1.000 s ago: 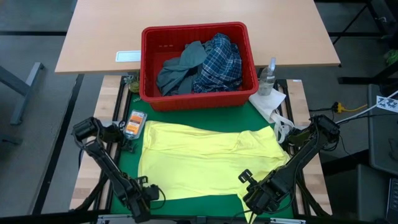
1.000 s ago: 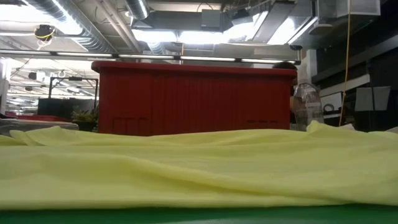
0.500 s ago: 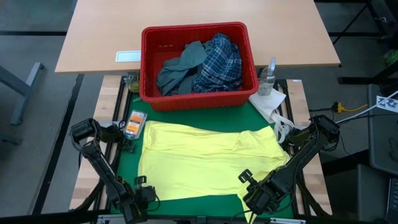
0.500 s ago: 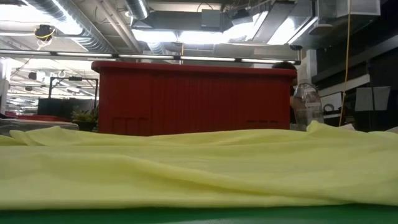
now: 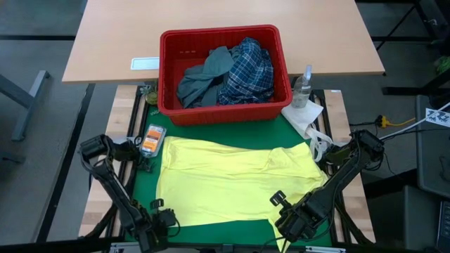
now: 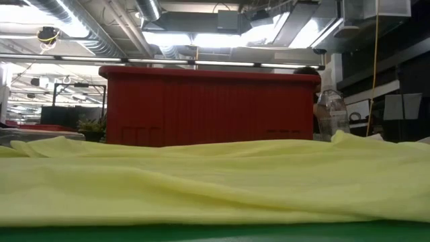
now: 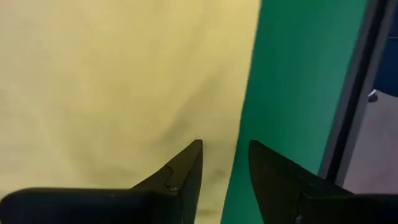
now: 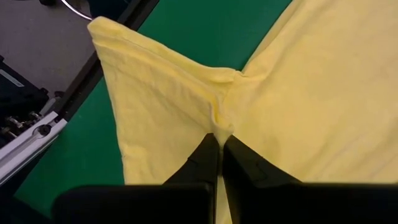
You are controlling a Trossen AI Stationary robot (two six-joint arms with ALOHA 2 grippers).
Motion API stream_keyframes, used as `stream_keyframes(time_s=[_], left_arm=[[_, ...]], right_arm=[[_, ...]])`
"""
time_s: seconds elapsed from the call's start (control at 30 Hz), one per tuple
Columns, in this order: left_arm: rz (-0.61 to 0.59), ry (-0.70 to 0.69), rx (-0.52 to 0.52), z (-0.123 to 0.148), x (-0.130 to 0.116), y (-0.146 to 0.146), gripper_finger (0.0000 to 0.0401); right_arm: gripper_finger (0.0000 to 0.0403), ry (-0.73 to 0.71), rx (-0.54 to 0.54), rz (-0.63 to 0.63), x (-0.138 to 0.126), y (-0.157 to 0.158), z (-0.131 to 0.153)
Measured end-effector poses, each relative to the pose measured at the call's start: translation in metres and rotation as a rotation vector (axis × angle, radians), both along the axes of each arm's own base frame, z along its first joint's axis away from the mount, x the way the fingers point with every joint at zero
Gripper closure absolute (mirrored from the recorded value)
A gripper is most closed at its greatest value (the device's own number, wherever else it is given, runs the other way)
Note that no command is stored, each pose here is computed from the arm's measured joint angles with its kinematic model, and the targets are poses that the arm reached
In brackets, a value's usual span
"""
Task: Fold Laundry from Bin
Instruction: Fold the yellow shirt
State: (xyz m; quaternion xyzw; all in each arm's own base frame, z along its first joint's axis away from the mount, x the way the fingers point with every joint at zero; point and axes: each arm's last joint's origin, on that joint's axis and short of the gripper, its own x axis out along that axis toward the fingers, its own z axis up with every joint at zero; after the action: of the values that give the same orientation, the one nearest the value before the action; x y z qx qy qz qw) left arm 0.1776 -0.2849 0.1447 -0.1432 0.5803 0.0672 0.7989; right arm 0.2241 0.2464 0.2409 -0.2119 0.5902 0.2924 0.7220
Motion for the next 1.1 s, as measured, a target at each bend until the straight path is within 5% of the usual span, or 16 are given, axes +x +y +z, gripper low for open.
stream_keyframes(time_s=[0.27, 0.5, 0.73, 1.0, 1.1], left_arm=[[0.023, 0.000, 0.011, -0.007, 0.001, -0.002, 0.0212], [0.005, -0.015, 0.032, -0.008, 0.002, -0.001, 0.0205], [-0.025, 0.003, 0.075, -0.009, 0.001, 0.002, 0.0257], [-0.018, 0.014, 0.102, -0.009, 0.000, 0.006, 0.0385], [-0.006, 0.038, 0.113, -0.003, 0.001, 0.012, 0.0393]], right_arm=[[0.0388, 0.028, 0.025, 0.004, -0.001, 0.001, 0.000], [0.0388, 0.028, 0.025, 0.004, -0.001, 0.001, 0.000], [0.0388, 0.027, 0.023, 0.003, -0.001, 0.001, 0.000], [0.0388, 0.011, 0.009, -0.032, 0.000, 0.000, 0.000], [0.0388, 0.007, 0.019, -0.059, -0.003, -0.003, 0.006]])
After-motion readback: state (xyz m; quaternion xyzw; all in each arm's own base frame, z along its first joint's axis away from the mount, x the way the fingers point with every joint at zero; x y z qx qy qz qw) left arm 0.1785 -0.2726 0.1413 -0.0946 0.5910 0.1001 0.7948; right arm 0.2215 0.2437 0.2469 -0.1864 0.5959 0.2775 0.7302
